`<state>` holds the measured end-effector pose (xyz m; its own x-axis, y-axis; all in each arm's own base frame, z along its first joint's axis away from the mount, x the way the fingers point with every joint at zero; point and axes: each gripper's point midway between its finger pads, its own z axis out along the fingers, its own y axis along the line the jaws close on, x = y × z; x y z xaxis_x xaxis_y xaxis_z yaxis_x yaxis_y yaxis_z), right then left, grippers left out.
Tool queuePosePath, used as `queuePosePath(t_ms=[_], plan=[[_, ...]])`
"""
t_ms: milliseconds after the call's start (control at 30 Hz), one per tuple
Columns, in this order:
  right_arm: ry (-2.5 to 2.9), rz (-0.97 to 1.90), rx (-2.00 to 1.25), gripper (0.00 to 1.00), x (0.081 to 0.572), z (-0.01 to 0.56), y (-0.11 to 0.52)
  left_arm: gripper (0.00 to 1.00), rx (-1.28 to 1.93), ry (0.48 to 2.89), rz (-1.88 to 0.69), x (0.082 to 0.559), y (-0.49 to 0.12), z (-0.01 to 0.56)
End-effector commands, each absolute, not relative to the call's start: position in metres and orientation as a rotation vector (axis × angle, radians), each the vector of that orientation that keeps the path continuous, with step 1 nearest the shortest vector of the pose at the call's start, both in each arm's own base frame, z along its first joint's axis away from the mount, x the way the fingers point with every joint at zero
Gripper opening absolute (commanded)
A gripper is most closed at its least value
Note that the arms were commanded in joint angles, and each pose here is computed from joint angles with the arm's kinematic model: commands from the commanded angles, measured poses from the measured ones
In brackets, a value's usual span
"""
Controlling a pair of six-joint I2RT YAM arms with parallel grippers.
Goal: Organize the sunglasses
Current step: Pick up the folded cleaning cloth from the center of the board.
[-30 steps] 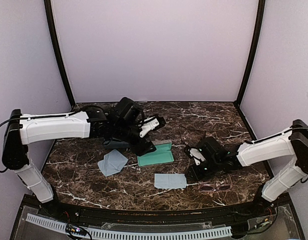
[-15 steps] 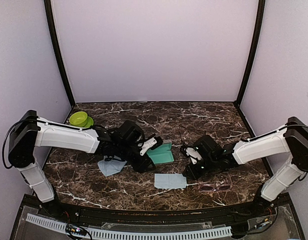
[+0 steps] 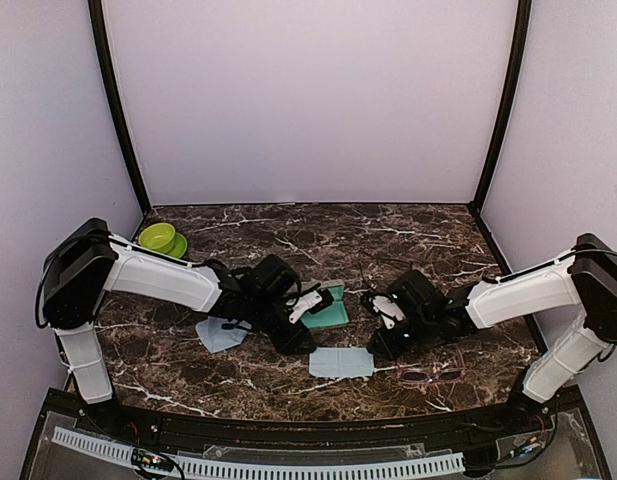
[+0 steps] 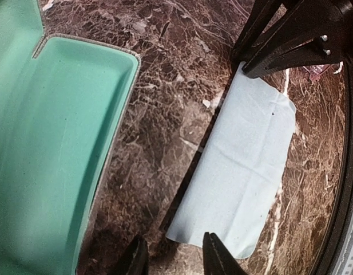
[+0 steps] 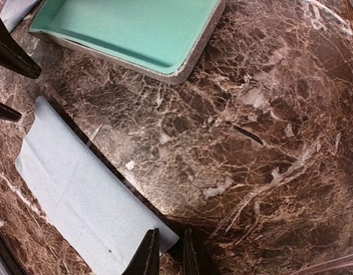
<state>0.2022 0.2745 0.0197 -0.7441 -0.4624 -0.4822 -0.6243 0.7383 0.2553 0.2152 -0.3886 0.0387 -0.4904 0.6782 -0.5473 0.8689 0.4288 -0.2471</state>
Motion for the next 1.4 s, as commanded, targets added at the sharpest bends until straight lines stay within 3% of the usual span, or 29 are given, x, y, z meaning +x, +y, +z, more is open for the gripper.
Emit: queuePosePath(t_ms=[0,600,1367], plan=[[2.521,0.59,-0.827,0.17,0.209,0.028,0.279,0.34,1.344,2.295,-0.736,0.217,-0.396,0.043],[2.522,0.608,-0.806,0.14,0.207,0.027,0.278,0.17,1.371,2.306,-0.723,0.215,-0.393,0.03],[2.518,0.615,-0.802,0.11,0.207,0.03,0.28,0.08,1.365,2.32,-0.757,0.21,-0.393,0.025]])
